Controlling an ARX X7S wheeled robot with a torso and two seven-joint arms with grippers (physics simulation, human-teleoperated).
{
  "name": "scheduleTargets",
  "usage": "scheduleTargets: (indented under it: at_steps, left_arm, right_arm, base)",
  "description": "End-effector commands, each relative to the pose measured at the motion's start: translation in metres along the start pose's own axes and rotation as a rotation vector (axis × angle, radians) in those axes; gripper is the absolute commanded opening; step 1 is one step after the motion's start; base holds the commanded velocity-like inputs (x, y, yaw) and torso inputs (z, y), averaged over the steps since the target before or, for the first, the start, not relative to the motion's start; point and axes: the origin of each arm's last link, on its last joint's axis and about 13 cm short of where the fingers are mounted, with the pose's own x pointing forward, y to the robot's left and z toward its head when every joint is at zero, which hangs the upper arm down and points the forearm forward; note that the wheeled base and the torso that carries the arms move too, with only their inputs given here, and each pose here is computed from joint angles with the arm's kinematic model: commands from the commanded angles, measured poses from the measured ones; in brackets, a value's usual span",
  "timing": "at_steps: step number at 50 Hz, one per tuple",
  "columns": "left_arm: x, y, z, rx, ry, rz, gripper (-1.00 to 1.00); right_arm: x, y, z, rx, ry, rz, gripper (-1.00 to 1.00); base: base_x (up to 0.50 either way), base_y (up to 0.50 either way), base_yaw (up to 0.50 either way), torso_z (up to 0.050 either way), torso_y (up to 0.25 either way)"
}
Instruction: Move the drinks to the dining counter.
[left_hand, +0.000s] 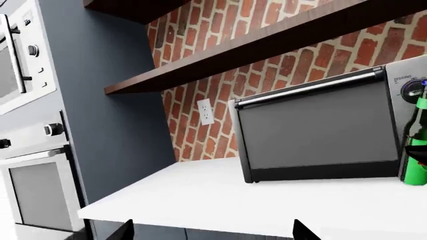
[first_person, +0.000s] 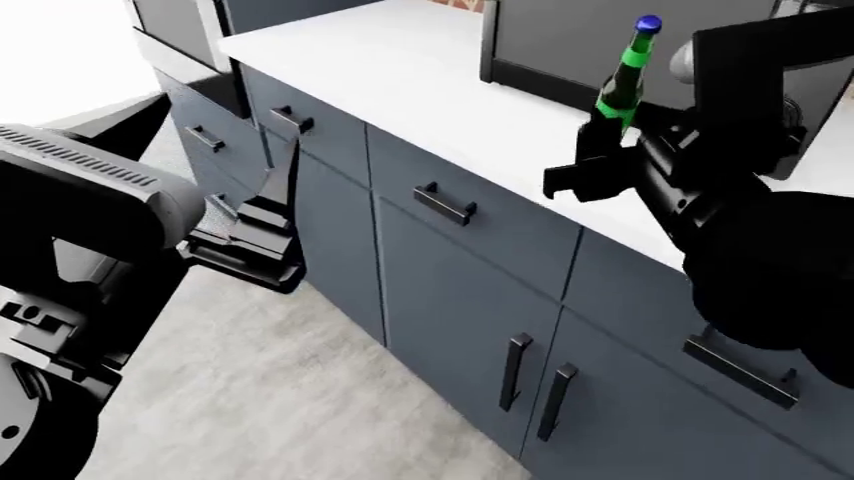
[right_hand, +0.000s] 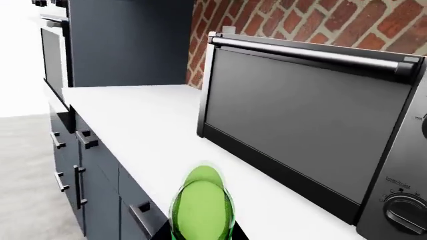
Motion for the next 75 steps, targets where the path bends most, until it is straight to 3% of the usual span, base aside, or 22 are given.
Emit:
scheduleTargets:
  at_steps: [1, 19, 23, 40, 75]
  left_arm:
    - [-0.0002, 0.0002, -0.0006, 0.000, 0.001, 0.000, 1.00]
    - [-0.0011, -0.0004, -0.0013, 0.002, 0.002, -0.002, 1.00]
    - [-0.0009, 0.0001, -0.0010, 0.000, 0.000, 0.000, 1.00]
    - [-0.0010, 0.0003, -0.0018, 0.002, 0.001, 0.000, 1.00]
    - [-0.0003, -0.0001, -0.0020, 0.002, 0.000, -0.003, 1.00]
  right_arm:
    - [-0.0044, 0.0010, 0.0026, -0.072, -0.029, -0.006, -1.00]
    - [-0.0068, 0.0033, -0.0001, -0.089, -0.017, 0.029, -1.00]
    - [-0.0069, 0.0041, 0.0004, -0.157, -0.023, 0.011, -1.00]
    - [-0.0062, 0.0054, -0.0015, -0.185, -0.015, 0.019, -1.00]
    - [-0.0073, 0.0053, -0.0029, -0.204, -0.013, 0.027, -1.00]
  base:
    - [-0.35, -0.34, 0.35, 0.000, 0.000]
    - [-0.33, -0.35, 0.35, 0.000, 0.000]
    - [-0.30, -0.35, 0.38, 0.000, 0.000]
    - [-0.16, -0.21, 0.50, 0.000, 0.000]
    - [-0.01, -0.01, 0.50, 0.000, 0.000]
